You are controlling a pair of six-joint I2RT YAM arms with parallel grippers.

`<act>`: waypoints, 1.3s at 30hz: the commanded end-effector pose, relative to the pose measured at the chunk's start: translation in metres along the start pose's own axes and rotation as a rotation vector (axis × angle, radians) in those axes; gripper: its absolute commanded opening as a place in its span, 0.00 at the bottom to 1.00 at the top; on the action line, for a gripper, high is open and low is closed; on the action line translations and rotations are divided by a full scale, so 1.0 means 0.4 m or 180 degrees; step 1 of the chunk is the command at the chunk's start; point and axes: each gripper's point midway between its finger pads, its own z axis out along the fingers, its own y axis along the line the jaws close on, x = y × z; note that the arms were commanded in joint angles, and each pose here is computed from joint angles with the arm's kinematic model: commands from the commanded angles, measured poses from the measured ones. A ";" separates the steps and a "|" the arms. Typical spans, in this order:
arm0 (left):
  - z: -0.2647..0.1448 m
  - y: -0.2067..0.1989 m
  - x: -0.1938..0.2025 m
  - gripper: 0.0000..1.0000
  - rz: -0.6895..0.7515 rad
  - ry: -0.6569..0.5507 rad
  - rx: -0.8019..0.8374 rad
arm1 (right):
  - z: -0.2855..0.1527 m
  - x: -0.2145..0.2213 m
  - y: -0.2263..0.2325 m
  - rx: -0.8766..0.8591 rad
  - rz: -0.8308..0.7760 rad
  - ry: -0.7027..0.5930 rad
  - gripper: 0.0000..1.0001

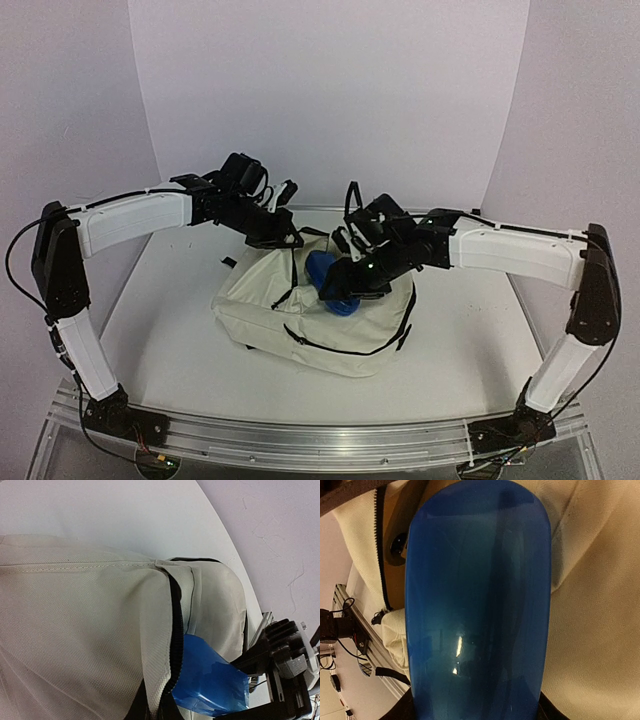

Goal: Pack the student bag
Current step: Place the personal item in the student bag.

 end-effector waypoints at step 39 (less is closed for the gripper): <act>-0.039 -0.059 -0.087 0.00 0.0119 -0.0306 0.0310 | -0.010 -0.128 -0.049 0.0390 0.0142 -0.0664 0.91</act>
